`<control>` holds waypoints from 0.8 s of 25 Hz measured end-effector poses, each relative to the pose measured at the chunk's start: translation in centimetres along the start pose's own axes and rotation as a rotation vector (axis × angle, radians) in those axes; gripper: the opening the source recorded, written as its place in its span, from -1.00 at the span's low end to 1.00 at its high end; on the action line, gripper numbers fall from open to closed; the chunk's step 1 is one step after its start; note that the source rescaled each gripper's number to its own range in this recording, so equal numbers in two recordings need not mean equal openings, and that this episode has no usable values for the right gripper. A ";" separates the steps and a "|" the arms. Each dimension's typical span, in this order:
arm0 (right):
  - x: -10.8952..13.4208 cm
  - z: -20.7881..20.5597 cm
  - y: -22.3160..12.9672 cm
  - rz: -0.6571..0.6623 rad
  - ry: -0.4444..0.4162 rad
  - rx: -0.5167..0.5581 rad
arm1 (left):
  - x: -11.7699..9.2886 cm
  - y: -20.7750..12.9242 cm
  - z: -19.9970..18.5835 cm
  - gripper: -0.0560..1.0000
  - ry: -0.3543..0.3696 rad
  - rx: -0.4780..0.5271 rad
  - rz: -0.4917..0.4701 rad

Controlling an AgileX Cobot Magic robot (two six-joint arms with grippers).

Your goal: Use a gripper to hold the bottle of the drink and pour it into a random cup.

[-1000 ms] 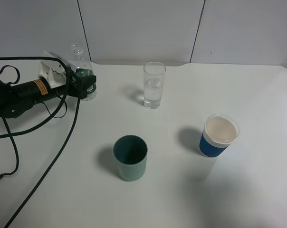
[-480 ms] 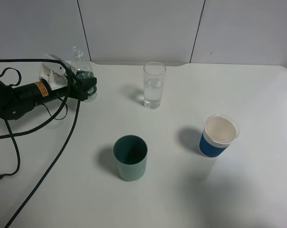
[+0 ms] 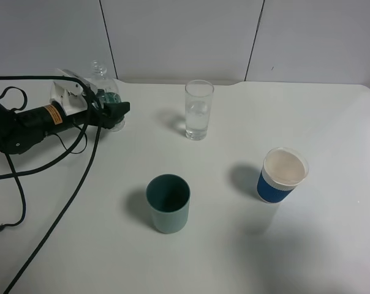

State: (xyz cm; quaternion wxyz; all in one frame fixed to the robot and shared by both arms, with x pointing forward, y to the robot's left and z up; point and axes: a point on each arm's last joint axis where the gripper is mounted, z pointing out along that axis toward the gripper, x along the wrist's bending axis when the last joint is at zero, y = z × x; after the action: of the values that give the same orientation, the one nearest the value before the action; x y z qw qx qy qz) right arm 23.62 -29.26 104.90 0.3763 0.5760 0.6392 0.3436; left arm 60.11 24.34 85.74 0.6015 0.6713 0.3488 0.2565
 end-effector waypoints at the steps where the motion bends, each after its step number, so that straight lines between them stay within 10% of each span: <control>1: 0.0 0.0 0.0 0.000 0.000 0.000 | 0.0 0.1 0.0 0.81 0.002 0.005 -0.016; 20: 0.0 0.0 0.0 0.000 0.000 0.000 | -4.3 4.2 -8.2 0.97 0.207 0.084 -0.056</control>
State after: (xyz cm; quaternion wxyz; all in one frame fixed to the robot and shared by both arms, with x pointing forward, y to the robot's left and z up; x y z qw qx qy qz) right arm 23.62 -29.26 104.90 0.3763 0.5760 0.6392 0.3436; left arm 51.81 25.98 91.44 0.5405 0.6559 0.4381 0.2928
